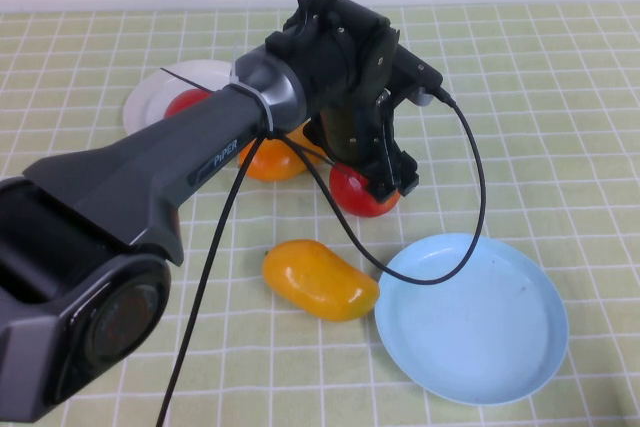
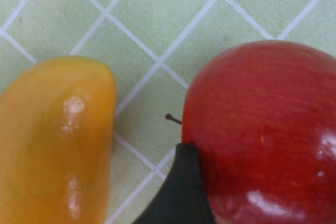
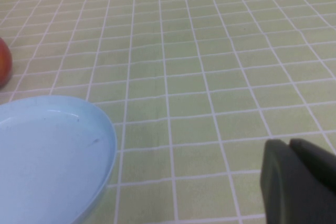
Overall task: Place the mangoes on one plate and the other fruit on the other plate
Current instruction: Put one type of fruit in the left plate
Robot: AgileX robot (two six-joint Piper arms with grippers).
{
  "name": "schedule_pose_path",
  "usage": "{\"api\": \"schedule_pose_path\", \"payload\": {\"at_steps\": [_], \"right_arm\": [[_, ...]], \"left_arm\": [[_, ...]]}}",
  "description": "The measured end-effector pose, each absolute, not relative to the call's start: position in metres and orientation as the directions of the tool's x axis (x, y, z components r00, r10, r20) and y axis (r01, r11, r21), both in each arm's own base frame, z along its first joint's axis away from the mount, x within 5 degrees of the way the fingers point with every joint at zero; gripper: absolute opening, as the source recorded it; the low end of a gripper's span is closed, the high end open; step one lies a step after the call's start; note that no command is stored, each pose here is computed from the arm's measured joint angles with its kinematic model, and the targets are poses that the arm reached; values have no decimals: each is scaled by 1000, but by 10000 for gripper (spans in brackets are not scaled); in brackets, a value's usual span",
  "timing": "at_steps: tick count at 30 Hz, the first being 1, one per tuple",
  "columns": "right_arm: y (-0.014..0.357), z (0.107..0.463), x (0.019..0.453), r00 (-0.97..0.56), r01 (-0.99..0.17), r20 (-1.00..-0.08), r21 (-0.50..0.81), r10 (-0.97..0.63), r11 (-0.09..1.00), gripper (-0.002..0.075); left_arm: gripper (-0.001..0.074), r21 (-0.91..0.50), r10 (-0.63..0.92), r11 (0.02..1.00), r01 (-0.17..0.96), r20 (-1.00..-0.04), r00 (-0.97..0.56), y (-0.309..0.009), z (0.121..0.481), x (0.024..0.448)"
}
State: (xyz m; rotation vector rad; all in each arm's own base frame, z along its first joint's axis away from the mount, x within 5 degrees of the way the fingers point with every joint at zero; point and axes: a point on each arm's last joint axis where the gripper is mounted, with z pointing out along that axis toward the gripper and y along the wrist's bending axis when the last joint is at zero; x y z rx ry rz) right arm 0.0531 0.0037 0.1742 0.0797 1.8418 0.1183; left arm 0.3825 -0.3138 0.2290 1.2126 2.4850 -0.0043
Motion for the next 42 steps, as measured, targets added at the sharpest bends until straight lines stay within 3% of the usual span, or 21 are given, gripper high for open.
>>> {"api": "schedule_pose_path", "payload": {"at_steps": [6,10,18,28,42], "right_arm": [[4,174,53,-271,-7,-956,123,116,992,-16],[4,174,53,-271,-7,-956,123,116,992,-16],[4,174,53,-271,-7,-956,123,116,992,-15],[4,174,53,-271,-7,-956,123,116,992,-16],[4,174,53,-271,-7,-956,123,116,992,-16]], "left_arm": [[568,161,763,628,761,-321,-561,-313,230,382],[567,218,771,627,748,-313,-555,-306,251,385],[563,307,671,733,607,-472,-572,-257,305,424],[563,291,471,879,379,-658,-588,-172,299,492],[563,269,381,924,270,-676,-630,-118,291,513]]}}
